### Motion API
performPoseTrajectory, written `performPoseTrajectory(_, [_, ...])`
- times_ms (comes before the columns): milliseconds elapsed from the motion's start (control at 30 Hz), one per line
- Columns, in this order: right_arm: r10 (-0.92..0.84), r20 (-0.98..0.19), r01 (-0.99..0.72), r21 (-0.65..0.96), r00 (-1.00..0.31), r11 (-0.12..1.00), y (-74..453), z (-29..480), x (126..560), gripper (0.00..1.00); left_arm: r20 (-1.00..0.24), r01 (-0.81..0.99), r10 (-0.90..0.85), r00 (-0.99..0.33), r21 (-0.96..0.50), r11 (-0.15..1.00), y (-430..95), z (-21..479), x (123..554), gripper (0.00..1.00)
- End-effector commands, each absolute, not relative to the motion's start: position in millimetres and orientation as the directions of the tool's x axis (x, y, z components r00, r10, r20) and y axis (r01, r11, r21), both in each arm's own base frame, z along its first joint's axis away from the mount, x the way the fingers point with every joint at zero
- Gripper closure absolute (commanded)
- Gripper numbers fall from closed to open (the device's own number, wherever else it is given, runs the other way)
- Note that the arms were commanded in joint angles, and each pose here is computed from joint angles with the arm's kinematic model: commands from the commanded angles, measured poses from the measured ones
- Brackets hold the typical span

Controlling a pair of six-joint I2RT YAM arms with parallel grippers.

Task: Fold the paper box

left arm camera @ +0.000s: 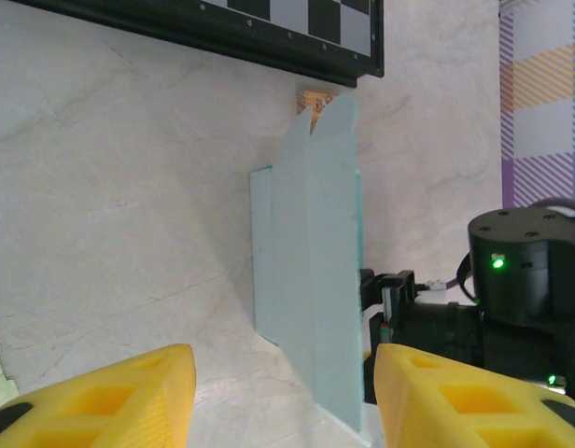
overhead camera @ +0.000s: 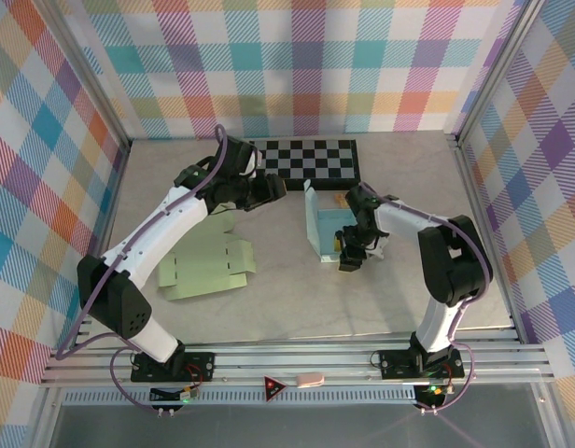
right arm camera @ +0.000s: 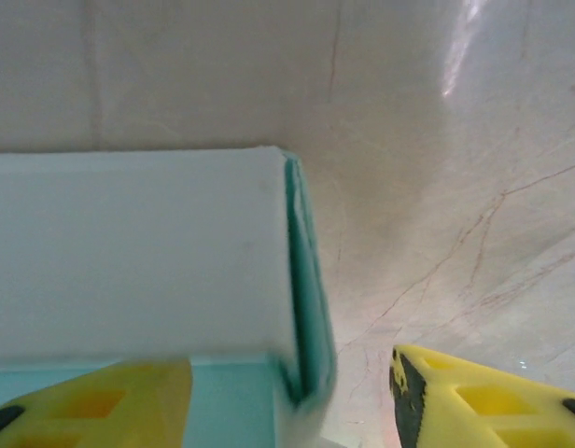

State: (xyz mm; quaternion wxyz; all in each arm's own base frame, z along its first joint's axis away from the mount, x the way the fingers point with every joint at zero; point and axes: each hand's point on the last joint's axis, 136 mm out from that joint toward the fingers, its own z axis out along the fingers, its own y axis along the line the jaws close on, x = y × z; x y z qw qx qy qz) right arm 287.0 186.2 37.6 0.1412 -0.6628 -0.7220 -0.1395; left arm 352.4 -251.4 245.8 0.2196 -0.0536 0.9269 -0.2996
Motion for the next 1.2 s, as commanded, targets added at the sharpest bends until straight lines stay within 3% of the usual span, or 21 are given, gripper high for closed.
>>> performPoseTrajectory(0, [0.926,0.337,0.982,0.132,-0.171,0.133,170,79,302,0.40,-0.328,0.051,-0.178,-0.928,-0.583,0.811,-262,231,342,0.47])
performPoseTrajectory(100, [0.916,0.273,0.941,0.251,-0.294,0.227,159,107,320,0.38,-0.319,0.048,-0.175,-0.932,-0.586,0.809,-267,225,343,0.48])
performPoseTrajectory(200, [0.843,0.113,0.804,0.388,-0.526,0.450,153,151,347,0.35,-0.334,0.049,-0.187,-0.924,-0.588,0.807,-266,229,345,0.48])
performPoseTrajectory(333, [0.516,-0.155,0.415,0.425,-0.842,0.804,180,207,369,0.36,-0.414,0.084,-0.220,-0.883,-0.602,0.794,-257,253,346,0.48])
performPoseTrajectory(400, [0.349,-0.204,0.254,0.382,-0.915,0.889,198,216,361,0.35,-0.465,0.109,-0.243,-0.851,-0.610,0.785,-250,265,343,0.48])
performPoseTrajectory(567, [0.139,-0.211,0.045,0.400,-0.967,0.916,239,220,348,0.35,-0.507,0.117,-0.279,-0.816,-0.617,0.778,-234,273,329,0.47])
performPoseTrajectory(833, [0.011,-0.156,-0.042,0.332,-0.988,0.942,273,197,345,0.47,-0.482,0.089,-0.265,-0.835,-0.593,0.800,-224,257,315,0.47])
performPoseTrajectory(967, [0.029,-0.145,-0.016,0.303,-0.989,0.953,273,189,351,0.59,-0.480,0.085,-0.268,-0.835,-0.594,0.800,-221,256,311,0.47])
performPoseTrajectory(1167, [0.120,-0.148,0.064,0.337,-0.982,0.939,279,194,361,0.85,-0.472,0.085,-0.260,-0.842,-0.592,0.801,-221,253,308,0.47])
